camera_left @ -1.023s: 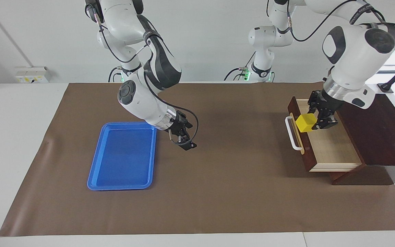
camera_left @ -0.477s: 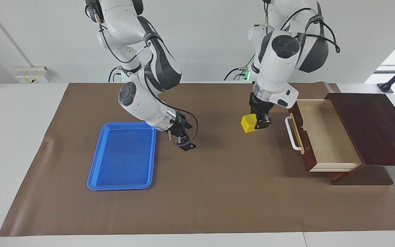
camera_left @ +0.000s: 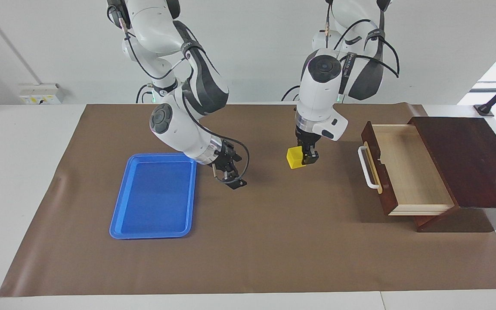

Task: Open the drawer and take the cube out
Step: 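Lift the cube with the left gripper toward the right gripper, then grasp the yellow cube with the right gripper from the left gripper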

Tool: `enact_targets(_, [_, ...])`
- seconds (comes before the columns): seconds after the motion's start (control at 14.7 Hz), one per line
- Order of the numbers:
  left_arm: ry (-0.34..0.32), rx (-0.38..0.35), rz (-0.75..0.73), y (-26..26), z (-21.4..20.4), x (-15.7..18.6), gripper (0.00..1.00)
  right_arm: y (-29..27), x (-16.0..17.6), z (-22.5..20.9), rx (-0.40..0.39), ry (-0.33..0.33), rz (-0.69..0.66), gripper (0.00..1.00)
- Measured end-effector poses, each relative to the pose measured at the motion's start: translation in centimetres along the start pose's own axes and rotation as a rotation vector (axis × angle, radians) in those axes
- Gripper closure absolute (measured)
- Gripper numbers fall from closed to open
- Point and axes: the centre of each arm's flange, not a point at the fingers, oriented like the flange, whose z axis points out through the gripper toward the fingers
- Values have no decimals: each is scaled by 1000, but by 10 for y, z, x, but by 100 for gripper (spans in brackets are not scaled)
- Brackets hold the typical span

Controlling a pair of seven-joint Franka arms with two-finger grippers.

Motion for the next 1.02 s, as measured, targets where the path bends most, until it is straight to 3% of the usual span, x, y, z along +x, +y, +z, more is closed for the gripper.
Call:
enact_targets(0.55, [2, 0, 3, -1, 2, -1, 44, 24, -77, 36, -31, -5, -52, 0])
enact_targets(1.02, [-1, -6, 3, -1, 2, -2, 44, 30, -97, 39, -33, -10, -68, 0])
